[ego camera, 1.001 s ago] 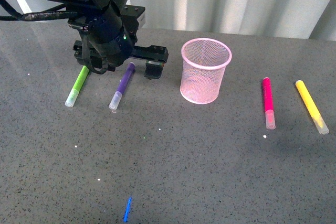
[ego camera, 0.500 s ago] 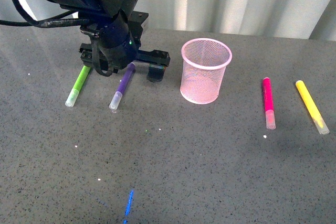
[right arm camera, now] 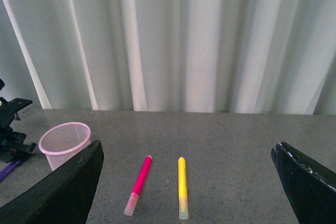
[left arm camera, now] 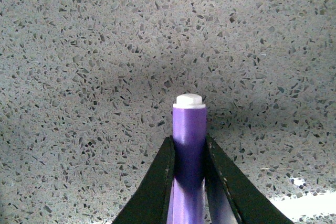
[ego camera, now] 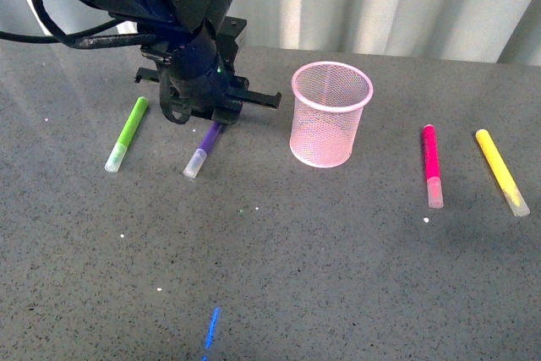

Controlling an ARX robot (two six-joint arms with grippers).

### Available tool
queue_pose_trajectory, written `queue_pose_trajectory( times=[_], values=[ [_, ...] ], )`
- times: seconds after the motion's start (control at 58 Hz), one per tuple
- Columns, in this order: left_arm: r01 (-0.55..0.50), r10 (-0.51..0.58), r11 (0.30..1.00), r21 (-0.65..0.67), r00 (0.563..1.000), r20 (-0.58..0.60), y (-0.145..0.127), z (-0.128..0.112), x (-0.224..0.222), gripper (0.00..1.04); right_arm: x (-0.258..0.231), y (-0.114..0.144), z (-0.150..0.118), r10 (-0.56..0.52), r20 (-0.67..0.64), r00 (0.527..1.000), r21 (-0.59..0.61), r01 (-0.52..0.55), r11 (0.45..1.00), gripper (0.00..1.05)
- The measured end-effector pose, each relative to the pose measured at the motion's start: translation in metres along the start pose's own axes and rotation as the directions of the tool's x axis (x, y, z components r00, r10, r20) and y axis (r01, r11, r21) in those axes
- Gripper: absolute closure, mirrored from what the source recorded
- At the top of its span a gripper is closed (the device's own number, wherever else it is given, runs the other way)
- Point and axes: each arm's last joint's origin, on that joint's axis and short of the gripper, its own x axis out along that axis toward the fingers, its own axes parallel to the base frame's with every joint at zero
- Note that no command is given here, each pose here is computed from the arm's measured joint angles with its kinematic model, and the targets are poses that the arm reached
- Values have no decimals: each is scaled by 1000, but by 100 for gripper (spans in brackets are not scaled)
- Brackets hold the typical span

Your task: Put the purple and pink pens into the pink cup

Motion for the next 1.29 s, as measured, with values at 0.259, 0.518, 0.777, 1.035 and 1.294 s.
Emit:
queue_pose_trajectory(
  times=[0.259,0.518,0.777,1.035,1.294],
  values=[
    [-41,40,999,17,999,33,1,-3,-4,92,0,0,0,0,0,1000,0,0,1000,7],
    [-79,87,996,-38,954,287,16,25,-62,92,0,0,0,0,0,1000,0,0,1000,7],
    [118,78,972,-202,651,755,7,62,-187,92,0,0,0,0,0,1000,0,0,1000,7],
    [377,-73,919,-118,455,887,-52,45,-208,92,0,0,0,0,0,1000,0,0,1000,7],
    [462,-84,879,-116,391,917,-81,37,-188,92,0,0,0,0,0,1000,0,0,1000,7]
  ],
)
